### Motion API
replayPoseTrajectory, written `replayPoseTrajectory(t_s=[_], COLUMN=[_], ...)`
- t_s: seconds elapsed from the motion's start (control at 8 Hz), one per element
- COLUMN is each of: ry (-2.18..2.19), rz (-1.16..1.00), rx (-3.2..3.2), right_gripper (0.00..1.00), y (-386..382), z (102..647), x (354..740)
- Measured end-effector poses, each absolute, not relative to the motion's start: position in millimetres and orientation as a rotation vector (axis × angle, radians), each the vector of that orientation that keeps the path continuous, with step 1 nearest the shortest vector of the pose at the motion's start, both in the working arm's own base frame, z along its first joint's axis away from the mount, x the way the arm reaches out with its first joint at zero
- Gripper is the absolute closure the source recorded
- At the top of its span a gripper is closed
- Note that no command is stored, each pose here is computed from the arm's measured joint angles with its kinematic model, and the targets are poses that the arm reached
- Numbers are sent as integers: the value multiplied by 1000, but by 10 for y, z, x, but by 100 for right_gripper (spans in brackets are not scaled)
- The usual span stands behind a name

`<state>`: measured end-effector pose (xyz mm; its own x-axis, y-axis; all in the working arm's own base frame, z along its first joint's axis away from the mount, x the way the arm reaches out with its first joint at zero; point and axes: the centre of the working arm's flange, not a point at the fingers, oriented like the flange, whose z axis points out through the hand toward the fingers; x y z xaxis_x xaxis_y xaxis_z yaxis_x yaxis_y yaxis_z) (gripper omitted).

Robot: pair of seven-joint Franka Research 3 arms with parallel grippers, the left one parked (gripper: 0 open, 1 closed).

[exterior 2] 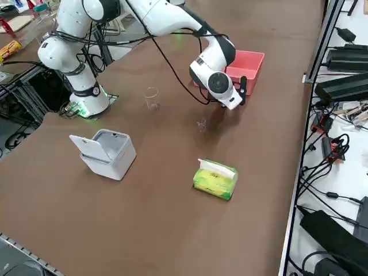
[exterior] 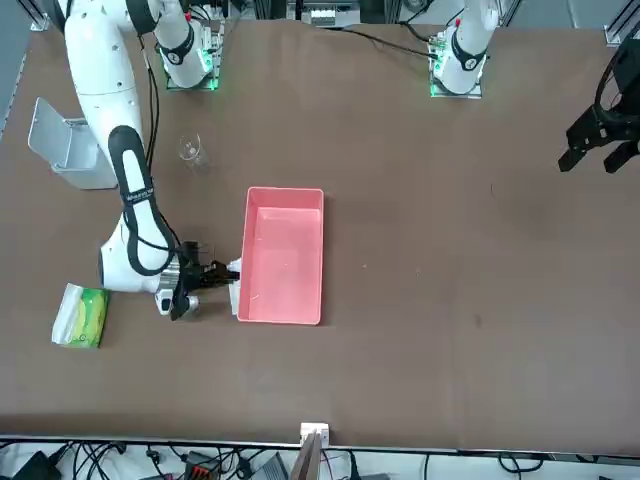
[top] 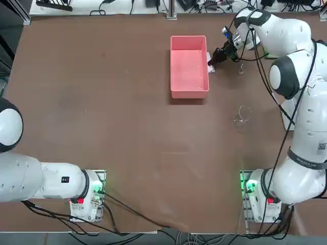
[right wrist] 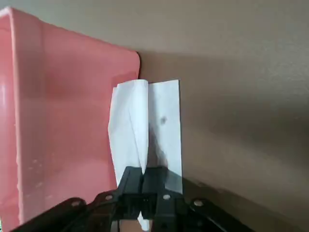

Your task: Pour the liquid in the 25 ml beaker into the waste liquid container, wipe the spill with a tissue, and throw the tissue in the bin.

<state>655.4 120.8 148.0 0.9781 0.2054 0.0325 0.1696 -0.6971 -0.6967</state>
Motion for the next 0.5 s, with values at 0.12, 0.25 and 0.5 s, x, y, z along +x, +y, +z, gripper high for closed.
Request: replayPoseTrajectory(t_s=[0.12, 0.25, 0.5], ry=[-264, -266, -269], rz=[61, 61, 60], rx=[-2358, -2360, -2361], right_gripper=[97, 96, 97], y=[1220, 1227, 1233], z=[1480, 1480, 1479], x=[6553, 6552, 6551])
